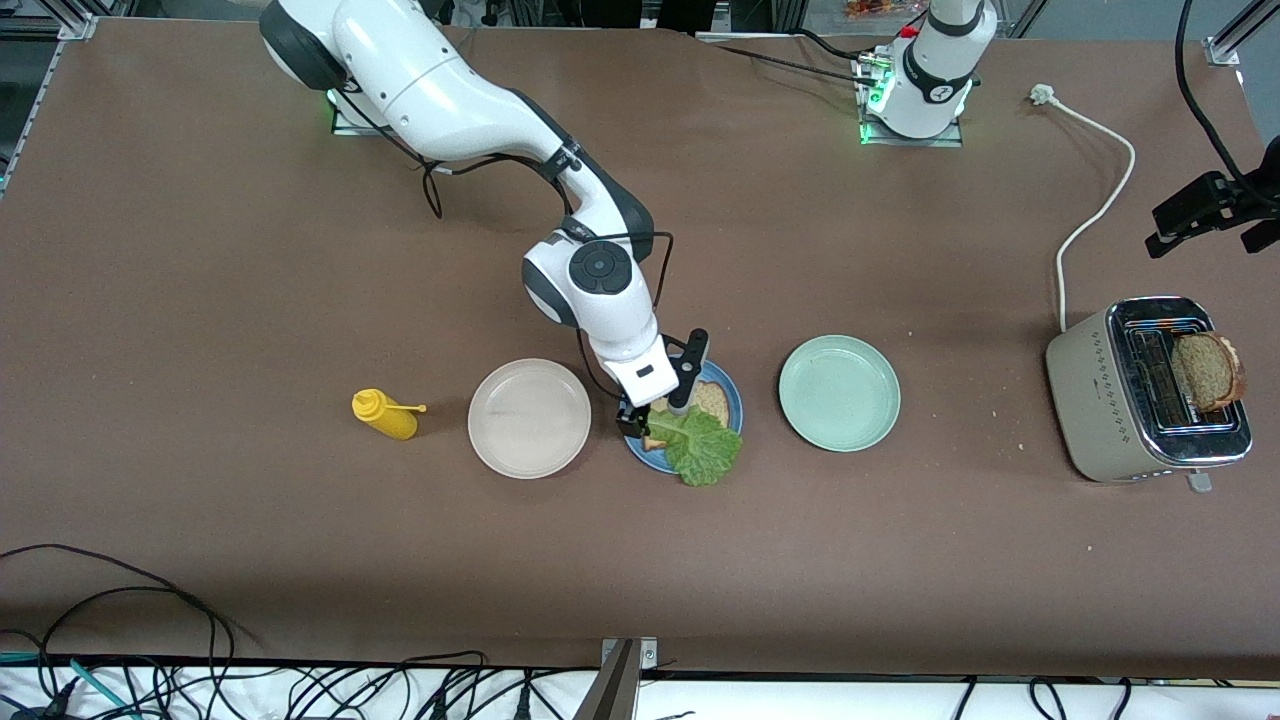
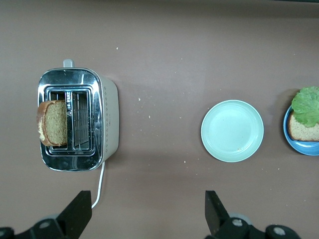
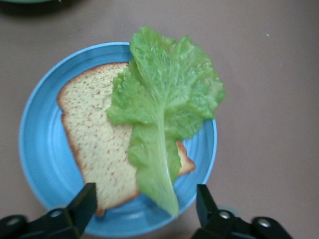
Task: Make sandwich in blue plate with both arms
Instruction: 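Open the right gripper and withdraw it toward the yellow bottle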
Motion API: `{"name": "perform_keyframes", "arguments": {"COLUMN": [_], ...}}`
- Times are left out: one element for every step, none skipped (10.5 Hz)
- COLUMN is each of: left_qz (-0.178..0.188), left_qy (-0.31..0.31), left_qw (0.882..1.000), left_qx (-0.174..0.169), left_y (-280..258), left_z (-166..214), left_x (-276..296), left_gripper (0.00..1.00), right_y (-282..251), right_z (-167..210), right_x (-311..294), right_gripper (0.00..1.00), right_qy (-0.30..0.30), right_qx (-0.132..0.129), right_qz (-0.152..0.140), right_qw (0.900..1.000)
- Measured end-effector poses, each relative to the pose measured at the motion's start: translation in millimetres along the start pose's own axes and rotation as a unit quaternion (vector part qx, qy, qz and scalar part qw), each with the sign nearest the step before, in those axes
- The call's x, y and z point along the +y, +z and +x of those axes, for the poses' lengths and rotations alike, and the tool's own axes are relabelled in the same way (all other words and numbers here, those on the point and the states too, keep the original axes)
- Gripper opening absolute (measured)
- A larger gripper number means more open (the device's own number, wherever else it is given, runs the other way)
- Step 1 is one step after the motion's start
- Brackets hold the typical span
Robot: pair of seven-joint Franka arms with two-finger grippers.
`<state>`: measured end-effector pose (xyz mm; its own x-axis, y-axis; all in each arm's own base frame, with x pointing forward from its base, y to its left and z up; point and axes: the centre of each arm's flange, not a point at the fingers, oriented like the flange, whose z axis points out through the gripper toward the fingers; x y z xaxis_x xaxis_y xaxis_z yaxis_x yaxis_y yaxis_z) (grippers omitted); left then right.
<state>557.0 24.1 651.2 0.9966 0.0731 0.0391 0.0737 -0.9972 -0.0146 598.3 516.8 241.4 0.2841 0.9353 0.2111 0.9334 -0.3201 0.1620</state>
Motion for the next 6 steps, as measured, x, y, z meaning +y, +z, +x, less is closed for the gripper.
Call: {"name": "perform_keyframes", "arguments": {"left_qz": [0.0,0.0,0.0,0.0,0.0,0.0], "left_qy": [0.0,0.0,0.0,-0.001,-0.001,-0.001], "left_qw": [1.0,1.0,1.0,1.0,1.0,1.0], "left_qx": [0.0,-0.001,-0.001,-0.001,-0.001,-0.001], "left_y": [0.4,0.7,1.0,1.2,1.4,1.5], "left_z": [0.2,0.5,0.7,0.8,0.9,0.9], "left_x": [-0.1,-0.3,-0.4,-0.5,-0.6,-0.8], "left_gripper": [1.0,1.0,1.0,1.0,1.0,1.0], "right_y": [-25.9,-58.1,-93.6,-126.4,-154.2,-177.2], "right_z": [-0.1,-4.6,-16.9,-36.7,-62.5,-92.3], "right_x": [10.5,28.8,54.9,84.6,114.6,144.1], "right_gripper": [0.99,1.0,1.0,1.0,1.0,1.0], "right_qy": [0.024,0.051,0.081,0.112,0.144,0.176], "right_qx": [-0.009,-0.012,-0.015,-0.019,-0.024,-0.031], "right_qz": [0.019,0.033,0.044,0.055,0.067,0.075], "right_qw": [0.999,0.998,0.996,0.992,0.987,0.981]}}
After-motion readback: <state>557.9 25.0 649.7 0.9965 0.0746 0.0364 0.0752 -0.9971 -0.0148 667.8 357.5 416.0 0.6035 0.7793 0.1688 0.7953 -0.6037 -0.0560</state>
